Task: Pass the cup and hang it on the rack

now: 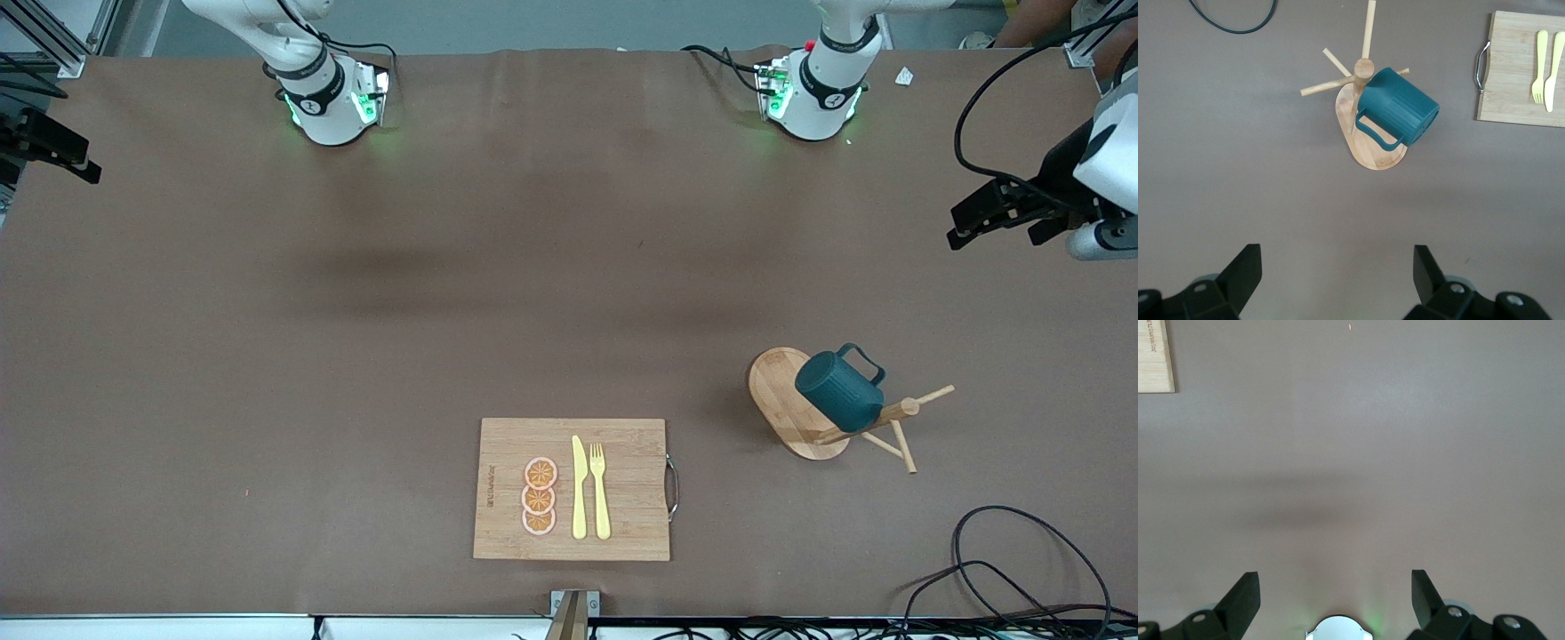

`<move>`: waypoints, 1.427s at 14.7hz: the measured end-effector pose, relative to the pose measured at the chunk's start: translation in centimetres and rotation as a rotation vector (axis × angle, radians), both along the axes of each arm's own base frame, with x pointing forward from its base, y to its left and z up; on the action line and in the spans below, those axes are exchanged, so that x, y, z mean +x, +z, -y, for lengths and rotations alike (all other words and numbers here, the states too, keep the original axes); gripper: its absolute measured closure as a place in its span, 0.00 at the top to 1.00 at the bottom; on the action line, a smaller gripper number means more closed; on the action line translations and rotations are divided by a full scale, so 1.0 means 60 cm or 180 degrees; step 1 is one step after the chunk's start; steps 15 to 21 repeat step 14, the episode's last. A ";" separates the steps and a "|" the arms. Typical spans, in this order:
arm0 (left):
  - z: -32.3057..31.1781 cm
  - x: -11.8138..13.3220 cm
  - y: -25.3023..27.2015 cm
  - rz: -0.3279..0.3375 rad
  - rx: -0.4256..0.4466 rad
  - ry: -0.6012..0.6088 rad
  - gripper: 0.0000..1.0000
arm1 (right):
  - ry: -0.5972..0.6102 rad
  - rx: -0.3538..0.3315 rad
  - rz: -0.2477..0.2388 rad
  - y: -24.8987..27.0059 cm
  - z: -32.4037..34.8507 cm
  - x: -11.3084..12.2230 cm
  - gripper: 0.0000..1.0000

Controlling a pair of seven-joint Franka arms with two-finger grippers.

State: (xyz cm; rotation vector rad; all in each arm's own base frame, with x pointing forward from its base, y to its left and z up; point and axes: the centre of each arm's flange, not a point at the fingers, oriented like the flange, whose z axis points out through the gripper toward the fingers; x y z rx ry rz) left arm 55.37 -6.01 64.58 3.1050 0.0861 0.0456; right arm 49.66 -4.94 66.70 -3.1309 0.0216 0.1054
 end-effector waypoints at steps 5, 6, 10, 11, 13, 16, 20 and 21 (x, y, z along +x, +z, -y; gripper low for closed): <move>0.001 -0.007 0.003 0.0086 0.0002 -0.0071 1.00 | 0.0000 0.0000 0.0000 0.000 0.000 0.000 1.00; -0.001 -0.006 0.002 0.0104 0.0039 -0.0161 1.00 | 0.0000 0.0000 0.0000 0.000 0.000 0.000 1.00; 0.000 -0.004 0.003 0.0145 0.0115 -0.0290 1.00 | 0.0002 0.0000 0.0000 0.000 0.000 0.000 1.00; 0.002 -0.004 0.004 0.0153 0.0117 -0.0299 1.00 | 0.0002 0.0000 0.0000 0.000 0.000 0.000 1.00; 0.005 -0.003 0.007 0.0180 0.0115 -0.0310 1.00 | 0.0003 0.0000 0.0000 0.000 -0.001 0.000 1.00; 0.006 -0.003 0.010 0.0194 0.0115 -0.0315 1.00 | 0.0003 0.0000 0.0000 0.000 -0.001 0.000 1.00; 0.006 -0.003 0.010 0.0194 0.0115 -0.0315 1.00 | 0.0003 0.0000 0.0000 0.000 -0.001 0.000 1.00; 0.006 -0.003 0.010 0.0194 0.0115 -0.0315 1.00 | 0.0003 0.0000 0.0000 0.000 -0.001 0.000 1.00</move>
